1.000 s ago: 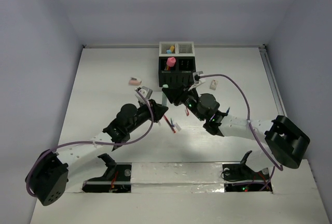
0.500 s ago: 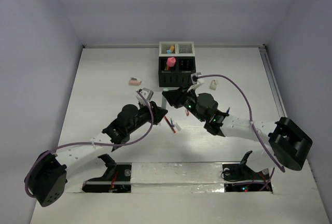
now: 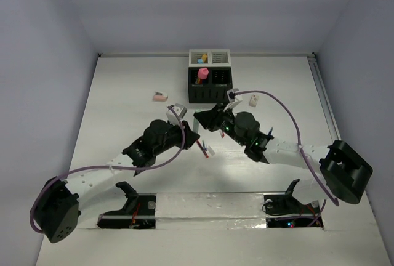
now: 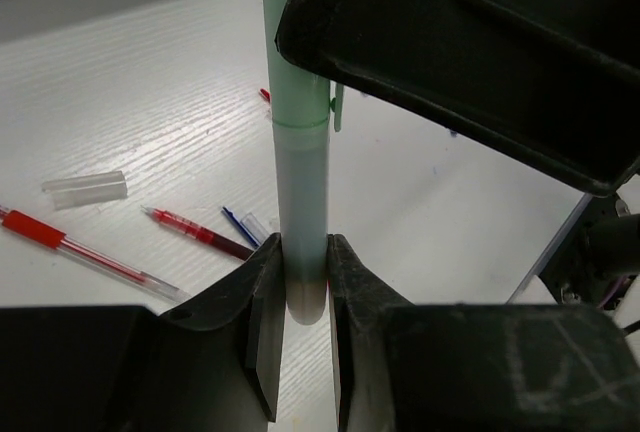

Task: Sort the stationery into containers
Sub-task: Close the pen cap on the pen, then place the pen in the storage box.

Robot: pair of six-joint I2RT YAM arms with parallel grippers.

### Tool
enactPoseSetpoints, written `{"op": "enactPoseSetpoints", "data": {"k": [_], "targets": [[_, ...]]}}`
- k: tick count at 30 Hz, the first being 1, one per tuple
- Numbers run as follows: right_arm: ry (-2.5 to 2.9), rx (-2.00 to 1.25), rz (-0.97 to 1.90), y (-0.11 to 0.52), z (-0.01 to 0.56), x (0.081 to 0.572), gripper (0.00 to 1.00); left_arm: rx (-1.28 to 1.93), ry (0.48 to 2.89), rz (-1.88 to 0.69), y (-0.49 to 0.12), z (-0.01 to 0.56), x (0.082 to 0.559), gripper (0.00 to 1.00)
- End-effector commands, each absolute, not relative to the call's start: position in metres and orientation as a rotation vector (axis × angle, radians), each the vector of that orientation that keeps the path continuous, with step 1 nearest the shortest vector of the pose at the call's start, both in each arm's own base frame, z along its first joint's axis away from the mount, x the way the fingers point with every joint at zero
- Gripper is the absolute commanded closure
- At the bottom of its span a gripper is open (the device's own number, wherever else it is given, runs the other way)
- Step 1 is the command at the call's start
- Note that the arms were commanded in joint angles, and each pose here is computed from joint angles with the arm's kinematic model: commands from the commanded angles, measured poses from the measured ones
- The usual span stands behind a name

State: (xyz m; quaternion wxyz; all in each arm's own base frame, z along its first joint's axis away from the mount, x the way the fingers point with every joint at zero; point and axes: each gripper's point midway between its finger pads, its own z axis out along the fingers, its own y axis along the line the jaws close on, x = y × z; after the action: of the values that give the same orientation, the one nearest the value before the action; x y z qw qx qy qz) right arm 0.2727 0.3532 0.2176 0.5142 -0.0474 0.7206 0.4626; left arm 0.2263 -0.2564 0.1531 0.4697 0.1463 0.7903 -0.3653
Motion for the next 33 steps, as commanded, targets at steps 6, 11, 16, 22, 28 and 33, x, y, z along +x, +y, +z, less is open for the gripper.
{"op": "enactPoseSetpoints", "data": {"k": [6,11,16,22,28,33], "targets": [[2.115,-0.316,1.226,0.363,0.107,0.181,1.00,0.219,1.443,-0.946,-0.261,0.330,0.270,1.00],[2.170,-0.310,1.227,0.369,0.087,0.167,1.00,0.193,1.365,-0.926,-0.248,0.363,0.273,1.00],[2.198,-0.314,1.215,0.368,0.079,0.162,1.00,0.187,1.336,-0.931,-0.242,0.375,0.272,1.00],[2.036,-0.280,1.030,0.368,0.132,0.214,1.00,0.225,1.397,-0.989,-0.253,0.341,0.267,1.00],[1.737,-0.143,0.933,0.350,0.255,0.325,1.00,0.238,1.497,-0.996,-0.254,0.291,0.258,0.61],[1.599,-0.065,0.828,0.328,0.312,0.407,1.00,0.246,1.565,-0.947,-0.240,0.246,0.247,0.41]]}}
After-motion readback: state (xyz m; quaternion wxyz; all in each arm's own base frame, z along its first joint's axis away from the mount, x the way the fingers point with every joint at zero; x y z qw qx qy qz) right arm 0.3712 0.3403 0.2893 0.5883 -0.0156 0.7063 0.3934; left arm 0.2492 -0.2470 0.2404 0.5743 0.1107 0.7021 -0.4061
